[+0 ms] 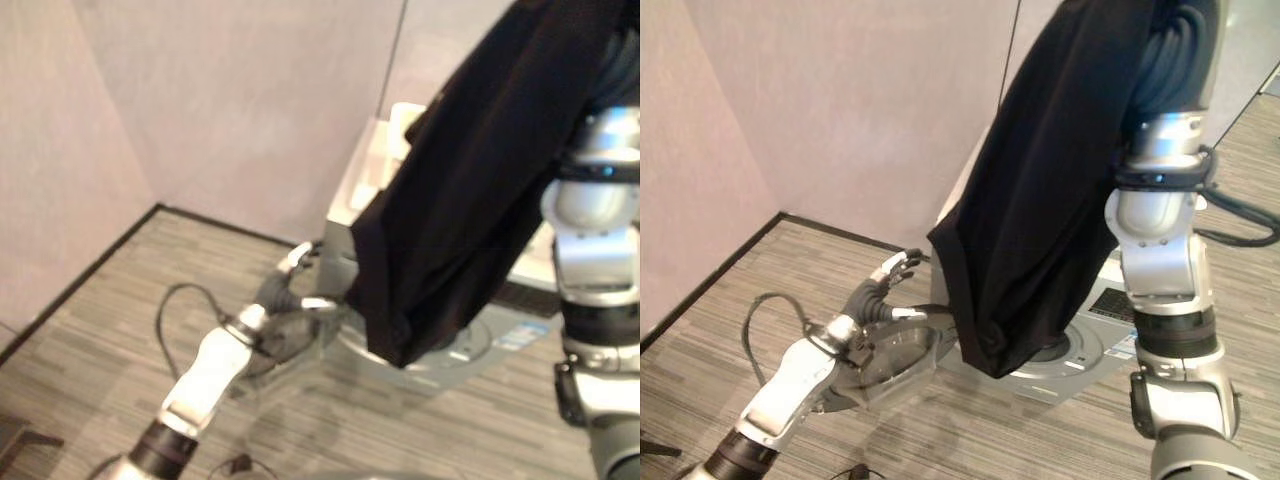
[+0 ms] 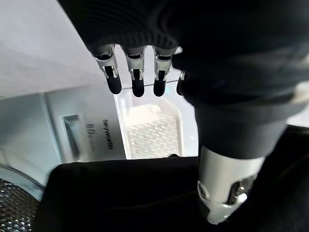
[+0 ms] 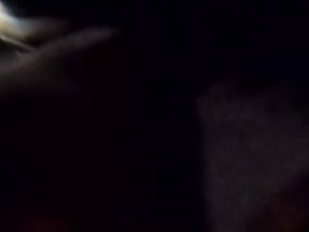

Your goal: Grab the laundry basket,head to the washer,open it,put in the laundry and shut it.

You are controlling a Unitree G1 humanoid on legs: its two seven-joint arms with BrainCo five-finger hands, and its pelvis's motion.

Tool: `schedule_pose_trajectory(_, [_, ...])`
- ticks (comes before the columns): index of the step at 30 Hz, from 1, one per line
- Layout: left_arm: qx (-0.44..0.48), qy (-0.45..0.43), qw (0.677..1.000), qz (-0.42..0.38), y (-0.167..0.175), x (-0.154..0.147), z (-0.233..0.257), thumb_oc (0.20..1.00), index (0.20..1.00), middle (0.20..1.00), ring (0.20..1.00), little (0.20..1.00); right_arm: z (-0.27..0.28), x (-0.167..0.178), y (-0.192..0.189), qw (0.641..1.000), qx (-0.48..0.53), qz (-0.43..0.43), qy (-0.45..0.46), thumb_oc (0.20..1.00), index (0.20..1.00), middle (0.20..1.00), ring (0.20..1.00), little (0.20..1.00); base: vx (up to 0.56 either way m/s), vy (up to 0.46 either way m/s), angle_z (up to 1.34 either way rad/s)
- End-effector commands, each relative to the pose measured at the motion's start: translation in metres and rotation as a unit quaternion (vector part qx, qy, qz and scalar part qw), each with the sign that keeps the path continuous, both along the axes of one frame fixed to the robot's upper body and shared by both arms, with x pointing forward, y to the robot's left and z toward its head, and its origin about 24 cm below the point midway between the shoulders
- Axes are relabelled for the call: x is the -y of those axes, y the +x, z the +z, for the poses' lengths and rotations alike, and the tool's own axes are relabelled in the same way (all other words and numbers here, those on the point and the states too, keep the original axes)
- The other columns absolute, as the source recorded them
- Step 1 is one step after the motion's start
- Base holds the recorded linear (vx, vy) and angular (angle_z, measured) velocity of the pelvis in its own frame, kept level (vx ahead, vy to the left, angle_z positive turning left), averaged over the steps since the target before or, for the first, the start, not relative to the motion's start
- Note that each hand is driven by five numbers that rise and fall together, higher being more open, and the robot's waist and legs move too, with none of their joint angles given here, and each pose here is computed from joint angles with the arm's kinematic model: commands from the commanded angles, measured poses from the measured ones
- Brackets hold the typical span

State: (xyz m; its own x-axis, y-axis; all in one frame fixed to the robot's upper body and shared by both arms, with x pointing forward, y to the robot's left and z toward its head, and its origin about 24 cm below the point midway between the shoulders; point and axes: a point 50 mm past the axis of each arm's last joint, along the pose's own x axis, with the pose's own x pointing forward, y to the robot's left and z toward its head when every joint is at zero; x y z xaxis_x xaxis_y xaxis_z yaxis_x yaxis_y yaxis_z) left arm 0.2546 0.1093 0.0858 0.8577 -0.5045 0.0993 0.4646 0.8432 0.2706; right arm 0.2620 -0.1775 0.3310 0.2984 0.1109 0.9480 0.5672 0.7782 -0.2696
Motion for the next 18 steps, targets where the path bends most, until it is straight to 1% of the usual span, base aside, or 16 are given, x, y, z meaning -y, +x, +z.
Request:
schedule_pose_trajectory(1, [0.056, -0.005, 0.998, -0.001, 0.014, 0.012, 0.014, 1.000, 1.000, 1.000, 1.000, 1.000, 0.018, 0.011, -0.007, 0.999, 0.038, -0.003, 0.019, 0.200, 0.200, 0.200, 0.200, 0.200, 0.00, 0.000, 0.00])
schedule_pose_trajectory(6, [0.042, -0.001, 0.999, 0.000, 0.021, 0.021, 0.008, 1.000, 1.000, 1.000, 1.000, 1.000, 0.011, 0.007, -0.003, 0.999, 0.024, 0.012, 0.028, 0.200, 0.200, 0.200, 0.200, 0.200, 0.00, 0.000, 0.00])
schedule_pose_trajectory(11, [-0.006, -0.015, 1.000, -0.006, 0.020, 0.028, -0.009, 1.000, 1.000, 1.000, 1.000, 1.000, 0.006, 0.004, 0.001, 0.999, 0.010, 0.026, 0.041, 0.200, 0.200, 0.200, 0.200, 0.200, 0.00, 0.000, 0.00])
schedule_pose_trajectory(18, [-0.021, -0.048, 0.999, 0.004, 0.027, 0.038, -0.008, 1.000, 1.000, 1.000, 1.000, 1.000, -0.002, -0.005, 0.005, 0.997, -0.011, 0.056, 0.048, 0.200, 0.200, 0.200, 0.200, 0.200, -0.01, -0.002, -0.05])
